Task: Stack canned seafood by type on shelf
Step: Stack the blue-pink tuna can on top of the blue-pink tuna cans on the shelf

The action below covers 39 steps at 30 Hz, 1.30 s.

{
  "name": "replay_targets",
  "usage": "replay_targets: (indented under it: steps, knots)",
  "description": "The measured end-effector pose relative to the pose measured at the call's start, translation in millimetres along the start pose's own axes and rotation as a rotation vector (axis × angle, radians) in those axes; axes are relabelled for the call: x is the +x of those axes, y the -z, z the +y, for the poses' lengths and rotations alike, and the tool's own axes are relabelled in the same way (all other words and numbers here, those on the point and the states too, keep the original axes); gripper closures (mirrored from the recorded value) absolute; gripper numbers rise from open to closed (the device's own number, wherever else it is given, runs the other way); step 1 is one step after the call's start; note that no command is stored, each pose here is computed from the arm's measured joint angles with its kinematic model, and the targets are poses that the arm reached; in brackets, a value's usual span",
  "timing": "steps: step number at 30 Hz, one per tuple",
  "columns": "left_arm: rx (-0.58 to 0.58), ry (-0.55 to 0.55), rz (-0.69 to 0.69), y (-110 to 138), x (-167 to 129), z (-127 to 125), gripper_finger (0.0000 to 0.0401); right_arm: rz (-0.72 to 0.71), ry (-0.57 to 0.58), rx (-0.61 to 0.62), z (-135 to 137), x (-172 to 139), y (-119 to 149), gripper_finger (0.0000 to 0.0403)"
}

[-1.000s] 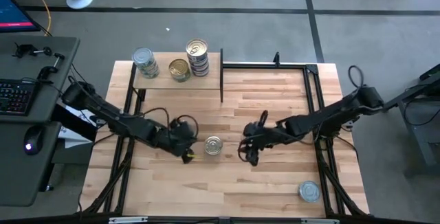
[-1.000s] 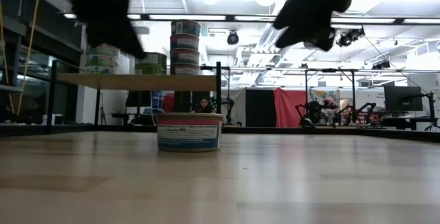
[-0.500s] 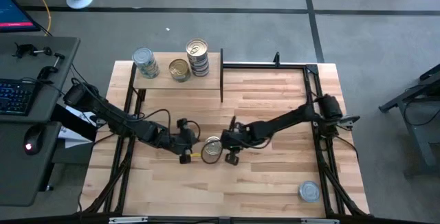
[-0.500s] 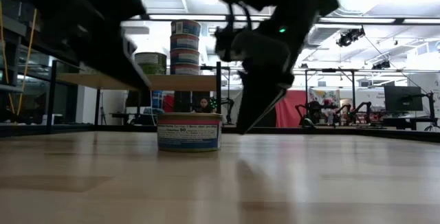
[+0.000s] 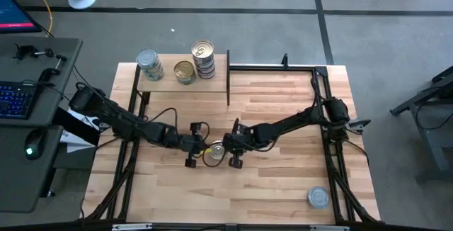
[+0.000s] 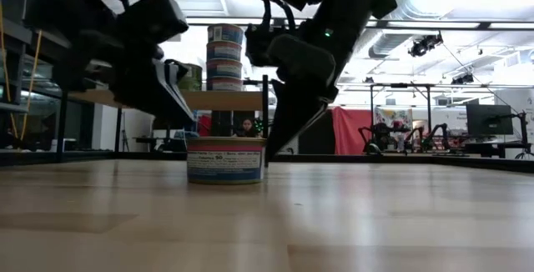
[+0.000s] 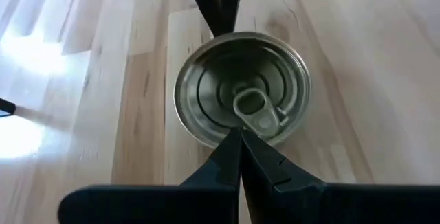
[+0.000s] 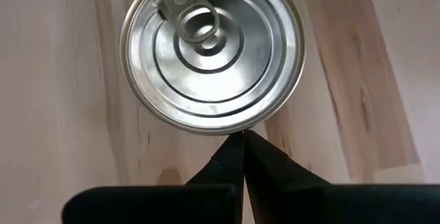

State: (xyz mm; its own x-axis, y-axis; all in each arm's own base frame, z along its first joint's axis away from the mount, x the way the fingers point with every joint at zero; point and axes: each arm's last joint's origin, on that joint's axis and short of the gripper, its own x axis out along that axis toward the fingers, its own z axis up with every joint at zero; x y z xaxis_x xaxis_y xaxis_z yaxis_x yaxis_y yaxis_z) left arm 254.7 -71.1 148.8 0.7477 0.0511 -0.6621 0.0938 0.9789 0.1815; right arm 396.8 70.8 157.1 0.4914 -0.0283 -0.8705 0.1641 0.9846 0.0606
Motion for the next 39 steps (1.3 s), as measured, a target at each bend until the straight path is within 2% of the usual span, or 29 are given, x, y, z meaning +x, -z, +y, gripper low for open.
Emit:
replay_targets:
  steps: [6, 12, 19, 24, 26, 28, 29, 31, 33, 37, 39]
  knots:
    - [-0.025, -0.023, -0.060, -5, 3, 0, 0.0401, 0.005, 0.006, -0.018, -3, 1, 1, 0.0403]
    - [0.040, -0.018, -0.003, 3, 11, -2, 0.0401, -0.009, -0.007, -0.020, -3, 2, 0, 0.0403]
    - [0.046, 0.006, 0.027, 10, 23, -7, 0.0401, -0.022, -0.028, -0.032, -2, 1, -2, 0.0403]
    - [0.055, 0.014, 0.047, 12, 21, -8, 0.0401, -0.059, -0.041, -0.051, 2, -20, -19, 0.0403]
    - [0.064, 0.025, 0.078, 15, 21, -9, 0.0401, -0.122, -0.057, -0.066, 6, -32, -35, 0.0403]
    - [0.086, 0.023, 0.163, 27, 22, -8, 0.0401, -0.126, -0.057, -0.097, 8, -39, -42, 0.0403]
    - [0.082, 0.019, 0.158, 25, 21, -8, 0.0401, -0.130, -0.058, -0.113, 8, -41, -44, 0.0403]
    - [0.058, 0.014, 0.147, 21, 19, -7, 0.0401, -0.173, -0.068, -0.130, 11, -46, -53, 0.0403]
    - [0.038, 0.010, 0.208, 29, 19, -7, 0.0401, -0.191, -0.063, -0.132, 11, -54, -61, 0.0403]
    - [-0.088, -0.015, 0.243, 28, 7, -3, 0.0401, -0.194, -0.028, -0.130, 9, -77, -78, 0.0403]
    - [-0.139, -0.028, 0.256, 27, -2, -1, 0.0401, -0.214, -0.028, -0.173, 9, -92, -89, 0.0403]
